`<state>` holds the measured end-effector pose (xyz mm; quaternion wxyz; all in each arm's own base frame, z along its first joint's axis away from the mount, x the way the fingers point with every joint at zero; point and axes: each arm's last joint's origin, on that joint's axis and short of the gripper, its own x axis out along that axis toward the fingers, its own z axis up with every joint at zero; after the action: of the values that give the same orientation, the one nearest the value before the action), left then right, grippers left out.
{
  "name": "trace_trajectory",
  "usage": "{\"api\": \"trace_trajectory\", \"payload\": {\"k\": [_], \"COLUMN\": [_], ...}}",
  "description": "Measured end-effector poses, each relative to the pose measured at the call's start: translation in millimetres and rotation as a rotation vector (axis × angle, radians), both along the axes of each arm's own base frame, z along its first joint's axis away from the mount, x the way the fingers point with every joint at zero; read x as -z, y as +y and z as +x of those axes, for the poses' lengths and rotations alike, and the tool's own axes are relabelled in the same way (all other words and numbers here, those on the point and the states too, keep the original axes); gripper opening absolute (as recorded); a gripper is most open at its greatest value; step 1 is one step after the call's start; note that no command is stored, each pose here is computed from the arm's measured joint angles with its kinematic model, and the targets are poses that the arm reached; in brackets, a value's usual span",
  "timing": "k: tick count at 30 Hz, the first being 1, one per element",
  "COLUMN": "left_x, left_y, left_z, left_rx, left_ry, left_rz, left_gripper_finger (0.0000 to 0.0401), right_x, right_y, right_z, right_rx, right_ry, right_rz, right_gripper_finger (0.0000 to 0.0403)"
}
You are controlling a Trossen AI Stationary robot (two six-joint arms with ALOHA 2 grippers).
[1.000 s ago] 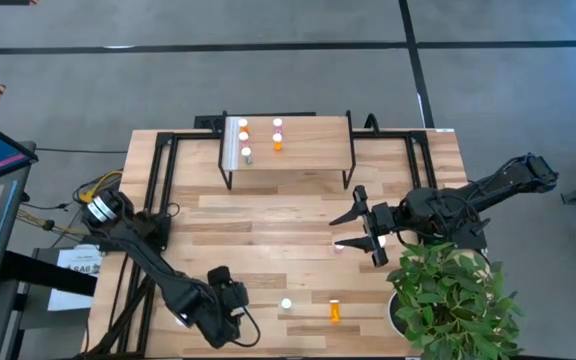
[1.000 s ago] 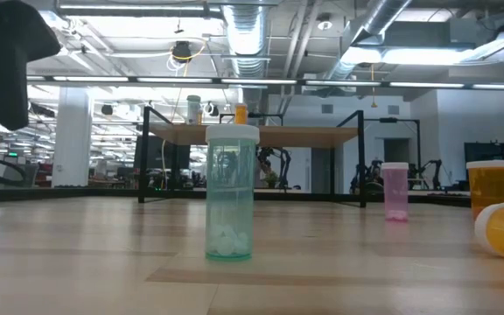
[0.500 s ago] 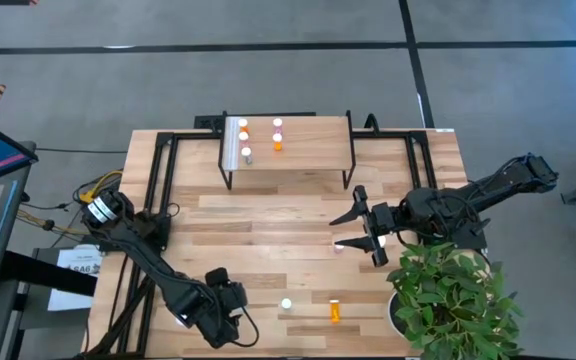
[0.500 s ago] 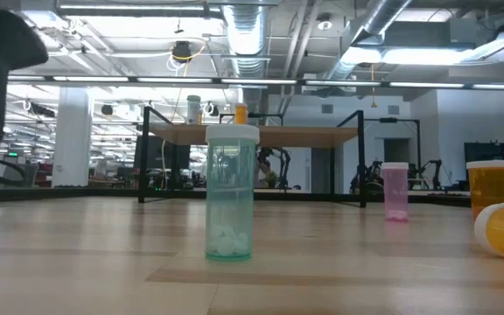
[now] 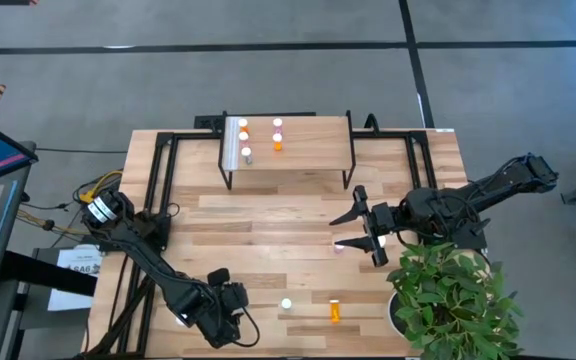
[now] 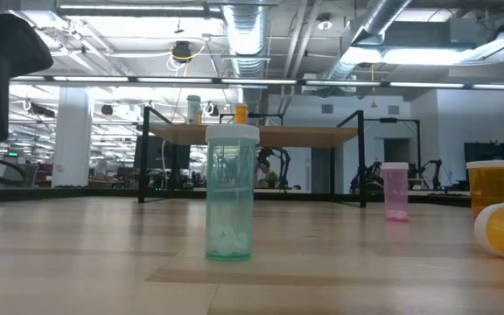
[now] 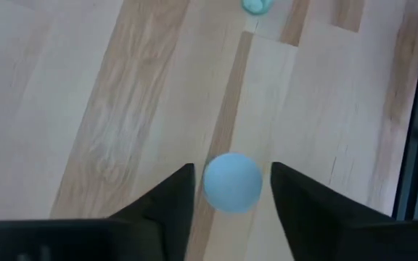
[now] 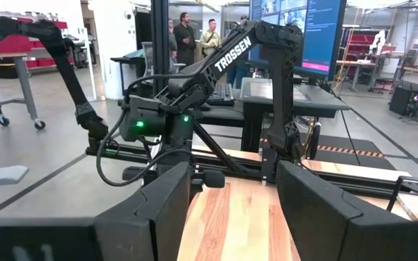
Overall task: Pick and place medicine bottles onto shelf by color
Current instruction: Put the left blue pill bottle on the shelf
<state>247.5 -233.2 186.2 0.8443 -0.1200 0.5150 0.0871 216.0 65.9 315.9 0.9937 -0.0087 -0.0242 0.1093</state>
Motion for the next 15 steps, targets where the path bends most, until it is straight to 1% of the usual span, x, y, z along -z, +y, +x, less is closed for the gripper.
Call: {"api": "trace_trajectory", "payload": {"k": [3,6,10,15], "left_x": [0.0,0.1,-0.1,-0.1], "left_y": [0.0,0.0,0.1,1.3], "left_z": [0.0,0.0,-0.1,0.7], "left_rx": [0.002,0.012,0.013,0.018], "left_ry": [0.000,0.001,0.001,0.001], "left_rz": [0.000,0.006,0.007,0.014], "left_gripper_finger": [0.0138,0.0118,0.0105,0.0100], "right_x": [0.0,0.0,0.0,0.1], "right_y": [0.0,0.0,0.0,0.0], "right_z": [0.0,0.0,0.0,0.0], "right_rx": [0.000,0.000,0.000,0.000], "right_ry": [0.000,0.000,0.000,0.000], "right_rz": [0.000,0.000,0.000,0.000], "right_gripper_finger": [0.0230,0.0230,0.0230,0.0230]}}
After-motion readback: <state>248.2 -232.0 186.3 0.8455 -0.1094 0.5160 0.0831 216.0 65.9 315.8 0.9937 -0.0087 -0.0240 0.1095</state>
